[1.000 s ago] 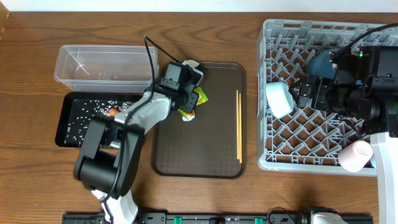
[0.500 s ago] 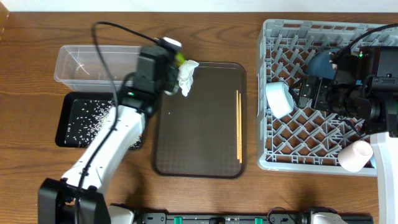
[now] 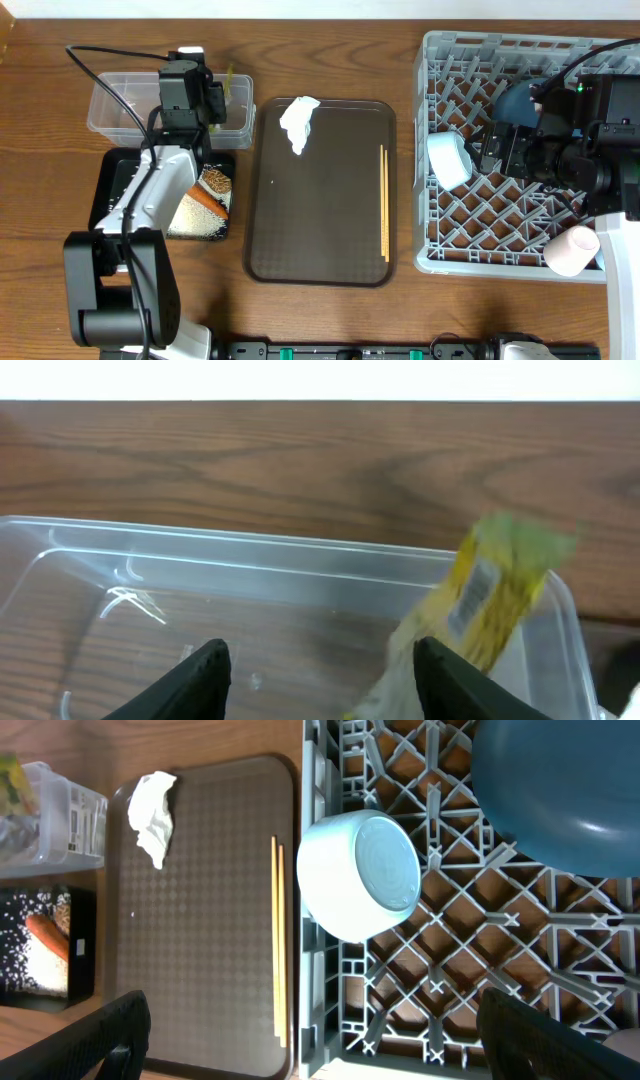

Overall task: Sort waste into correct bins and load items into the dishwasher rack
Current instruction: 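Return left gripper to the brown tray and grasp the white tissue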

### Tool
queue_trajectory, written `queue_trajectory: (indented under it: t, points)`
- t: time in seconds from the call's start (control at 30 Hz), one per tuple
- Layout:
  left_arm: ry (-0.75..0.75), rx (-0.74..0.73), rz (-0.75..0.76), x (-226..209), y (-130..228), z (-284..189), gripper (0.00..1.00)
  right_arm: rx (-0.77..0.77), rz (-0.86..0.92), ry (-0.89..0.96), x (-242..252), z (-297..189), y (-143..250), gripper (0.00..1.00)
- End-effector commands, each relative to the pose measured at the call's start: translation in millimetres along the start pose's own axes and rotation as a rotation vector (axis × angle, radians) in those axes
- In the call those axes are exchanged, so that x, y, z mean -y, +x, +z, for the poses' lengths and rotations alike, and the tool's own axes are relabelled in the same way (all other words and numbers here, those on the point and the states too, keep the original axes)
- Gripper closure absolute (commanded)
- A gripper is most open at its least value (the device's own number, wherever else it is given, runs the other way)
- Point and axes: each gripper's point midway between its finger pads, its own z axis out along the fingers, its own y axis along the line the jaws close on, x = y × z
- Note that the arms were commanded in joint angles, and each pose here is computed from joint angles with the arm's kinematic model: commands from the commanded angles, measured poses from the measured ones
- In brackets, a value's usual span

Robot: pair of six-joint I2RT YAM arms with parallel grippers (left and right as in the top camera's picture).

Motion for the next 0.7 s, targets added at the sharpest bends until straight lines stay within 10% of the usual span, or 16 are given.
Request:
queue_trajectory:
  t: [0.0, 0.23, 0.67]
  points:
    - [0.07, 0.062, -0.027, 11.9, -26.9, -30.9, 0.41, -0.002, 0.005, -0.001, -2.2, 0.4, 0.3, 0.03]
    - [0.282, 0.042, 0.052, 78.0, -25.5, -73.9, 0.41, -0.001, 0.005, -0.001, -2.2, 0.4, 0.2, 0.03]
    - [0.369, -0.043, 0.404, 183.9, 58.6, -15.4, 0.26, -0.008, 0.007, 0.0, -1.8, 0.4, 1.8, 0.02]
